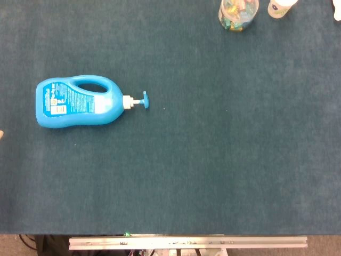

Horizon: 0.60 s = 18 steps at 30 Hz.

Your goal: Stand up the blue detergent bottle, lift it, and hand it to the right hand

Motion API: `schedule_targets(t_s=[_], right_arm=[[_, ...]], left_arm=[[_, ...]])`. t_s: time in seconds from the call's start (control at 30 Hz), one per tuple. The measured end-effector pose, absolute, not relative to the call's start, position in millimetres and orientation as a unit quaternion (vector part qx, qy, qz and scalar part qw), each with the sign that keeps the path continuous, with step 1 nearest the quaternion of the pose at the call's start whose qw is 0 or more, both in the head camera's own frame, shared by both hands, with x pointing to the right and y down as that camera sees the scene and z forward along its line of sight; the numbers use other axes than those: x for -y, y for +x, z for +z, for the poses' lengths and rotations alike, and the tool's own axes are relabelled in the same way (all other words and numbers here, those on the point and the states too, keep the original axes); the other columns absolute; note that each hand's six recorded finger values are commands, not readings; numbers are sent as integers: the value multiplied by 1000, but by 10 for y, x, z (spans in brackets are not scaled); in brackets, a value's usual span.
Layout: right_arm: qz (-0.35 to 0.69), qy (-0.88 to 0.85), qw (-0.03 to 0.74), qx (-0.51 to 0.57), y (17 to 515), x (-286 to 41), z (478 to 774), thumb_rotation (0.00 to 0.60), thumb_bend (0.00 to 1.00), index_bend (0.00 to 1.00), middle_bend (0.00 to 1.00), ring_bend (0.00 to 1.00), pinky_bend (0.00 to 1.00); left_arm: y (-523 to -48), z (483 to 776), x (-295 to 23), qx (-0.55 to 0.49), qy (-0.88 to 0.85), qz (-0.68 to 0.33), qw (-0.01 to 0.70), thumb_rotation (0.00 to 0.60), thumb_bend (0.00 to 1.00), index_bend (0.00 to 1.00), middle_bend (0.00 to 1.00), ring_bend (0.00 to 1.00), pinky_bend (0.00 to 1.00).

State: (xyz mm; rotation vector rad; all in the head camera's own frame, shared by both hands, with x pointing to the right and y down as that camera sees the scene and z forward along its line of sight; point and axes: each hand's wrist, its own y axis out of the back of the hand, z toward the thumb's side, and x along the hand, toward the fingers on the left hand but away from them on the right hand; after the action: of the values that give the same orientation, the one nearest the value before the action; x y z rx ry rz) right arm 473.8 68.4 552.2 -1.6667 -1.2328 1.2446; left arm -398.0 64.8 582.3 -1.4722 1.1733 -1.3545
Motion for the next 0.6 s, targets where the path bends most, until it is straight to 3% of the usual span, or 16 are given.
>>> schedule_targets(t_s=[0.6], right_arm=[[466,-648,372,475,4644,-544,5415,600,5,220,306,192,205]], left_arm=[[-3722,5885,-487,-430,-626,-505,410,600,90,151,71,0,32]])
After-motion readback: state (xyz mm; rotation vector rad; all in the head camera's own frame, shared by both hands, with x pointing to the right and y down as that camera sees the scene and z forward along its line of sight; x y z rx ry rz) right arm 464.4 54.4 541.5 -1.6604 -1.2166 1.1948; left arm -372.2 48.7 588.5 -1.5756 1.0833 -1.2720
